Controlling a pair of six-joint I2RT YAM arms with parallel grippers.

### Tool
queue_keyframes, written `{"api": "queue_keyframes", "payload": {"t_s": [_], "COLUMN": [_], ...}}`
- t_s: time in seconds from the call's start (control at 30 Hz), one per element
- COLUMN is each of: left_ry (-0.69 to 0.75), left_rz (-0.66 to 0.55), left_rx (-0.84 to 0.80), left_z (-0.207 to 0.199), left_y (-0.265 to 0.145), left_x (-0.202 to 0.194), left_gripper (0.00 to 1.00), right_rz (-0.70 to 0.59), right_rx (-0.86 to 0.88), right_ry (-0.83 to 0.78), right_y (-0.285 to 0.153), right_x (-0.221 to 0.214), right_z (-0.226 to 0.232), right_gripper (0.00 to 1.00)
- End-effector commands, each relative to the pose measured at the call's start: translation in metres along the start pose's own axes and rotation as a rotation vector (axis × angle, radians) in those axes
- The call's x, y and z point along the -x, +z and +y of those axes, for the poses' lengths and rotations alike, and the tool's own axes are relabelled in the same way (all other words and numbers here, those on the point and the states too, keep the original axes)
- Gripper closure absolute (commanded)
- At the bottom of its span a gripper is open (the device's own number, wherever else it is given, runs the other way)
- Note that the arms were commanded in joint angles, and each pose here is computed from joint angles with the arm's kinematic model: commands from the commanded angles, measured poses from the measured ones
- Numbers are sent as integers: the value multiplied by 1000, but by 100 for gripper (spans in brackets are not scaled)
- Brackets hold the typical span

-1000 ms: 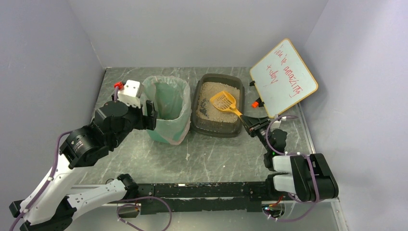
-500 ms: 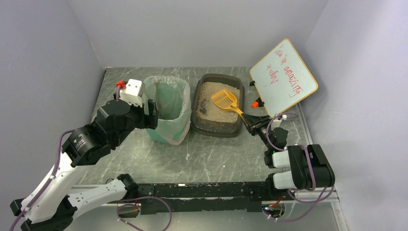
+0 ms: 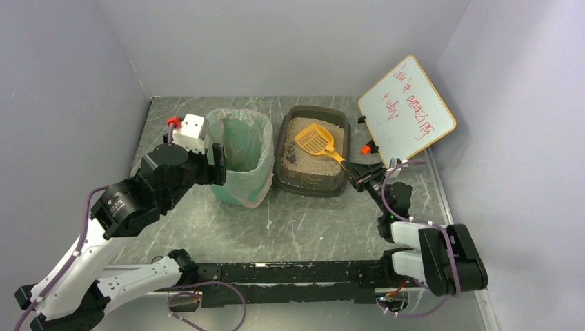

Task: Clean the litter box

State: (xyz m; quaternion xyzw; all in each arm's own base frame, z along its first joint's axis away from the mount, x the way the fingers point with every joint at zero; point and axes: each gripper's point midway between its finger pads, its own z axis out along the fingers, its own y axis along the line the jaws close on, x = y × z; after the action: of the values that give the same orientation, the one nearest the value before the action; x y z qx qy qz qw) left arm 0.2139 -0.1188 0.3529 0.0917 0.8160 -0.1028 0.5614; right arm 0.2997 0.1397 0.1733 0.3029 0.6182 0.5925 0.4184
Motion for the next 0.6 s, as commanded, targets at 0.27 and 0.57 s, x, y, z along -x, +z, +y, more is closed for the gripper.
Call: {"api": "queue_keyframes", "payload": {"t_s": [0.27,0.57], "left_ry": [-11,-30], "left_rz": [-64,-83], "left_rx": [105,132], "left_z": [24,33], "left_y": [-9,-15], "left_x": [9,7], "left_gripper": [8,3], "right_rz": [7,138], "right_rx": [152,306], "right_ry": [-208,-449], "right_y": [3,17], "right_x": [7,-12], "right_z": [74,159], "right_gripper": [100,100]}}
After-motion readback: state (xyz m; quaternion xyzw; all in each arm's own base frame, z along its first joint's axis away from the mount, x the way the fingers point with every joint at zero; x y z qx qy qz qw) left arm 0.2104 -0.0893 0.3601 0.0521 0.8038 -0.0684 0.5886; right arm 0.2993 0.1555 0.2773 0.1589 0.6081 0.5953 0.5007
